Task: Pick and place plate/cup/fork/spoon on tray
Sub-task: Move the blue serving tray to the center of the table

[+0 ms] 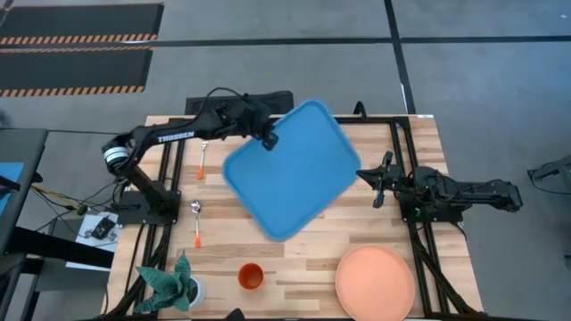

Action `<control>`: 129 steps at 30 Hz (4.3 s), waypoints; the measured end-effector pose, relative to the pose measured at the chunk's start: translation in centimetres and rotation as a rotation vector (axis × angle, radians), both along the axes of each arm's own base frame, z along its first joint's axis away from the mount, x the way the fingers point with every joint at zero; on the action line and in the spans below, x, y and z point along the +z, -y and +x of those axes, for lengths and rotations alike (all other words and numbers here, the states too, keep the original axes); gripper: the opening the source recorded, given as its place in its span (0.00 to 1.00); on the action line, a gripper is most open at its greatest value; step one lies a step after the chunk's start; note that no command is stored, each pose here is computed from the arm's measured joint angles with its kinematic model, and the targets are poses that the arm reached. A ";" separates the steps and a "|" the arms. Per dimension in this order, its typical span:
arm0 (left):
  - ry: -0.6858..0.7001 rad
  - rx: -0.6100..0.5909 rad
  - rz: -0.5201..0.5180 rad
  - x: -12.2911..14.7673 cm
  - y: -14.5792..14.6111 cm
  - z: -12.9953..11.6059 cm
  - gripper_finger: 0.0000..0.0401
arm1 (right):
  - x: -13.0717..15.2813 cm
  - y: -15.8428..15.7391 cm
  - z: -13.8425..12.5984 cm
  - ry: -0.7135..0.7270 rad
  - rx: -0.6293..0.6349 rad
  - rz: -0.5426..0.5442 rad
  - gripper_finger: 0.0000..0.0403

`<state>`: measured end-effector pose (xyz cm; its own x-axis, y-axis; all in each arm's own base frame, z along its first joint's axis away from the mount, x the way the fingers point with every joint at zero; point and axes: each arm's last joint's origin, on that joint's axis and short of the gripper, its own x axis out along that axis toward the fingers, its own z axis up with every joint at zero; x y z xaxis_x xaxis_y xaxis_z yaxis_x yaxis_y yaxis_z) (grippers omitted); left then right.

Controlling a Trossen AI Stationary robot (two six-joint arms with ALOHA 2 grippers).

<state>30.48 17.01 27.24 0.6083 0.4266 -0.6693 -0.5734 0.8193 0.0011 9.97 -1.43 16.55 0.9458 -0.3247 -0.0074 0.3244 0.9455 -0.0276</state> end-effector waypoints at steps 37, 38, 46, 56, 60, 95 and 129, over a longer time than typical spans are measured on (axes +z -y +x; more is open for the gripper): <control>-0.142 -0.615 0.309 -7.1 0.1 6.0 0.03 | 0.0 0.0 0.0 0.000 0.000 0.000 0.09; -0.154 -0.615 0.321 -7.3 0.0 6.0 0.02 | 0.0 0.0 0.0 0.000 0.001 0.000 0.09; -0.199 -0.616 0.327 -8.1 -0.6 5.9 0.01 | 0.0 0.0 0.0 0.000 0.000 0.000 0.09; -0.137 -0.658 0.274 -6.1 0.8 5.4 0.00 | 0.0 0.0 0.0 0.000 0.000 0.000 0.09; -0.273 -0.696 0.054 -6.1 3.7 3.8 0.00 | 0.0 0.0 0.0 0.000 0.000 0.000 0.09; -0.461 -0.392 -0.048 -11.7 8.0 -0.2 0.00 | 0.0 0.0 0.0 0.000 0.000 0.000 0.09; -0.434 -0.220 -0.176 -13.7 9.0 -6.7 0.00 | 0.0 0.0 0.0 0.000 0.001 0.000 0.09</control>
<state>23.77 7.97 13.51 0.3209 0.1779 -0.9303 -0.3651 0.9295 0.0518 9.97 -1.43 16.55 0.9460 -0.3242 -0.0072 0.3239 0.9457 -0.0275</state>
